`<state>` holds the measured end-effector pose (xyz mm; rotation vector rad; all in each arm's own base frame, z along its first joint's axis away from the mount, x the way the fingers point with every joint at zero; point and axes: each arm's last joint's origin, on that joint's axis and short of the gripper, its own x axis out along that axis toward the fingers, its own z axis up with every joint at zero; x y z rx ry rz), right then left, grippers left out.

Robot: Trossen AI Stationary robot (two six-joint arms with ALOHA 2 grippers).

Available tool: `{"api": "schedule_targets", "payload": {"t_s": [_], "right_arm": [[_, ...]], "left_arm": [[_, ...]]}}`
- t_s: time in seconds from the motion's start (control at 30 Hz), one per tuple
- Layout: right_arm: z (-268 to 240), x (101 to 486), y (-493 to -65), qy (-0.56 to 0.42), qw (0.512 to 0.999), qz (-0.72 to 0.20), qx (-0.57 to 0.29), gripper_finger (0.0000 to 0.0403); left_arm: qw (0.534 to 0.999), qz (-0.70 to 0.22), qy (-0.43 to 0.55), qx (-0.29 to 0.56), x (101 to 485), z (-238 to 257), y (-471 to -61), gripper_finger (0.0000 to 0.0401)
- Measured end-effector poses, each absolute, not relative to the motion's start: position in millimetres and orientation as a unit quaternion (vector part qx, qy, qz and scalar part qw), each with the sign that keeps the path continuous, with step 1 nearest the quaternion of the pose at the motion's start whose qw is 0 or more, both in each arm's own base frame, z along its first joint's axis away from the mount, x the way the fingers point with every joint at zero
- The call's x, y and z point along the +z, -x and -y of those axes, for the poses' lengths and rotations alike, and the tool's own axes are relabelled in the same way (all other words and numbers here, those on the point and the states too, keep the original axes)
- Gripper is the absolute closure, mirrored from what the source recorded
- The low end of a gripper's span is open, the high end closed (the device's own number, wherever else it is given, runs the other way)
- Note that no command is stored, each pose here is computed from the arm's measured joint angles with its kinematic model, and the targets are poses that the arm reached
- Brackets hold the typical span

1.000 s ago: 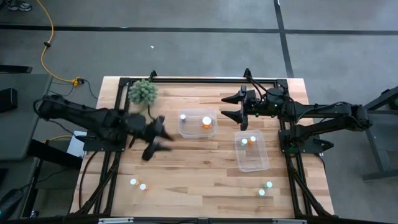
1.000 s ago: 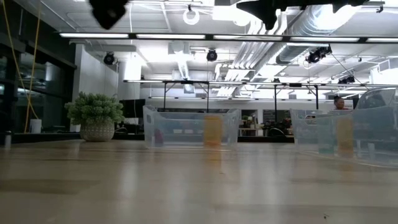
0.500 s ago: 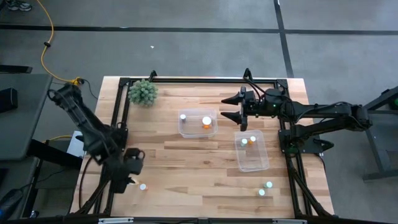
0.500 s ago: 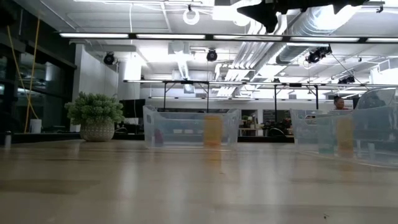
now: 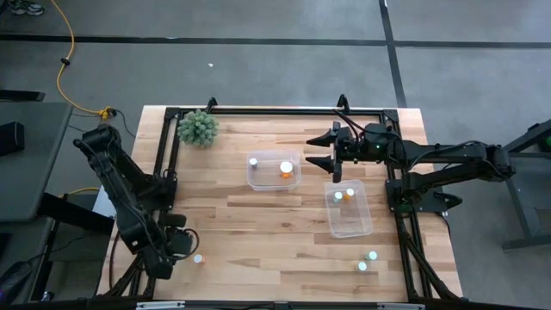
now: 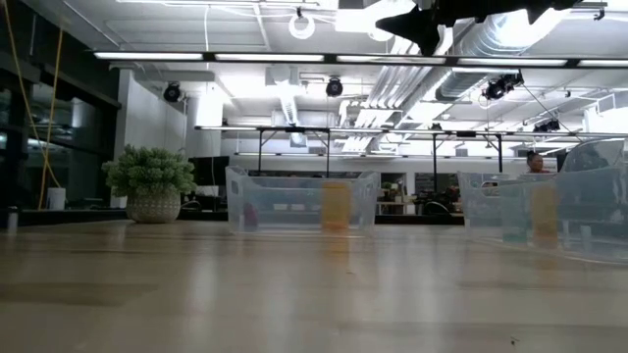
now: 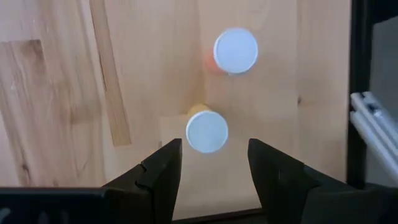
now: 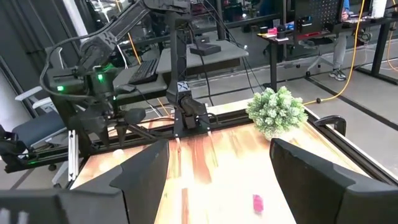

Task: Pick and place medicine bottles into bin by pill shape (circle, oval)
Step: Put the left yellow tablet bottle into the bottom transparent bin

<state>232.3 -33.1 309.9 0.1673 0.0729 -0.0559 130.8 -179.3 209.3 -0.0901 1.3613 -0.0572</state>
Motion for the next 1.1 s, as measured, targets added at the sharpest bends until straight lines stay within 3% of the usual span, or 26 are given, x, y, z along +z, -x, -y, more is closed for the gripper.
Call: {"api": "schedule_targets", "payload": {"t_s": [1.1], "right_arm": [[33.1, 306.2, -231.9, -0.087, 0.994, -0.055, -0.03, 0.013]], "left_arm": [[0.776, -0.631, -0.008, -0.006, 185.6, 193.1, -135.7, 0.0229]]}}
